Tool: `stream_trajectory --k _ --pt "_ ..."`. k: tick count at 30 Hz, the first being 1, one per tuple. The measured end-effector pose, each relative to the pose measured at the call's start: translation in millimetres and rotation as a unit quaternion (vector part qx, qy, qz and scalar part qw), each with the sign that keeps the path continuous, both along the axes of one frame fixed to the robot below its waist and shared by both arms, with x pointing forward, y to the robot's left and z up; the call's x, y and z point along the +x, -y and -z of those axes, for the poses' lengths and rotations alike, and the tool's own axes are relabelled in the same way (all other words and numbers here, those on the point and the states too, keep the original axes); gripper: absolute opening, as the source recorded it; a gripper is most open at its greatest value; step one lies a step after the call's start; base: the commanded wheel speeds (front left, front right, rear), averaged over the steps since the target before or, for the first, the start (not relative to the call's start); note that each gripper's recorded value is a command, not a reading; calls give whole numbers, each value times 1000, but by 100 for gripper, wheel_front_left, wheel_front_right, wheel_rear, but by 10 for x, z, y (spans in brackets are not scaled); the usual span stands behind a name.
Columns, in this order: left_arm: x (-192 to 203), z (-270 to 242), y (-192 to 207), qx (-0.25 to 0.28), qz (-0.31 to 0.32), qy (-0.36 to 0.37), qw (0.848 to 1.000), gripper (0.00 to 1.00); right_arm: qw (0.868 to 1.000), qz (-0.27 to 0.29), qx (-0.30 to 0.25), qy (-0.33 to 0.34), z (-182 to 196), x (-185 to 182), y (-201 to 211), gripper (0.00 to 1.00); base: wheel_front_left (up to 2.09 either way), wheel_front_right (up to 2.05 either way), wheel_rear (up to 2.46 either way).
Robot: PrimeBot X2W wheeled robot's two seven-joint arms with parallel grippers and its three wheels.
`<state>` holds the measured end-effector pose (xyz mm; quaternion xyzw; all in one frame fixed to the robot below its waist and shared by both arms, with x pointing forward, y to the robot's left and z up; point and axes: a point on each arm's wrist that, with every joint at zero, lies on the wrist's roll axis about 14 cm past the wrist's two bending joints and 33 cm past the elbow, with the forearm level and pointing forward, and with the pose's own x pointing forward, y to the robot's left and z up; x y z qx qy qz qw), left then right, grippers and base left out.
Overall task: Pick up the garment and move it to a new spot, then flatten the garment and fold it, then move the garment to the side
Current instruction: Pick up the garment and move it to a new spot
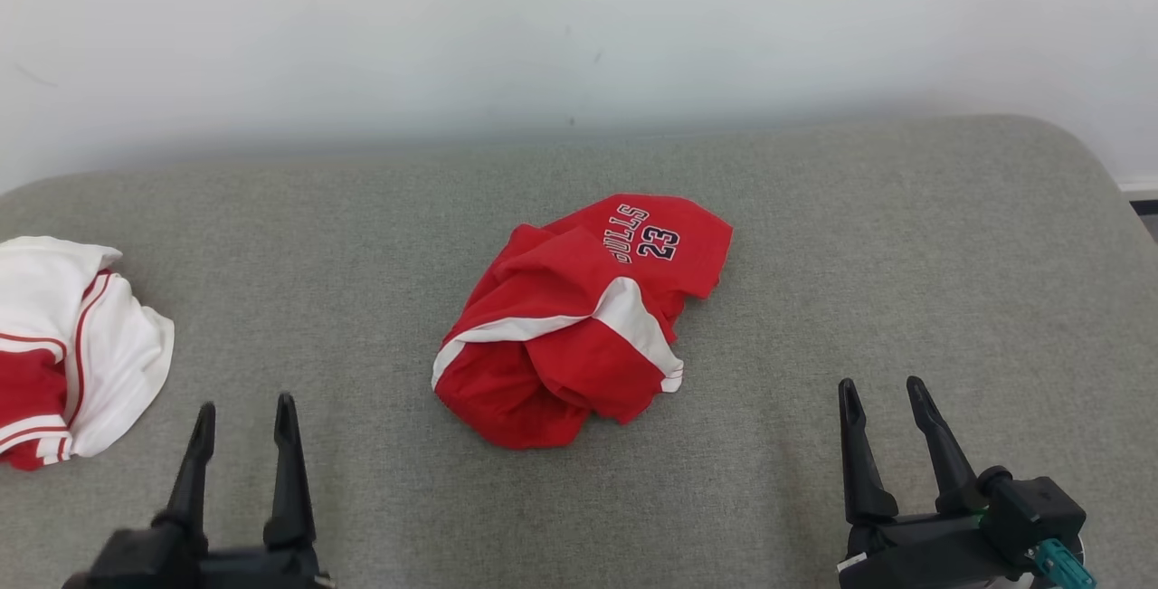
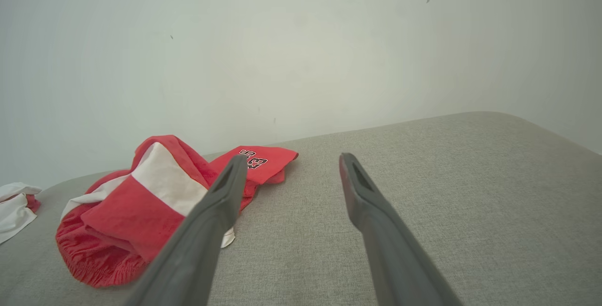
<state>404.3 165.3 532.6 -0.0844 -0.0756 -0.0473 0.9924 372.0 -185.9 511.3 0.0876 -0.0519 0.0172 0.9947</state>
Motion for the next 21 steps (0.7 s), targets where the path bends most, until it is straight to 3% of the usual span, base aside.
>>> stream_trajectory --k 4,12,21 --pt "-166 110 -89 21 -16 -14 1000 100 1000 -7 -5 2 -15 -12 -46 100 0 0 0" --pt "-389 160 -258 6 -55 -20 998 100 1000 -21 -5 -3 17 -75 -143 100 0 0 0" --pt "-479 233 -247 17 -52 -31 998 100 999 -29 -6 -18 118 -121 -193 100 0 0 0"
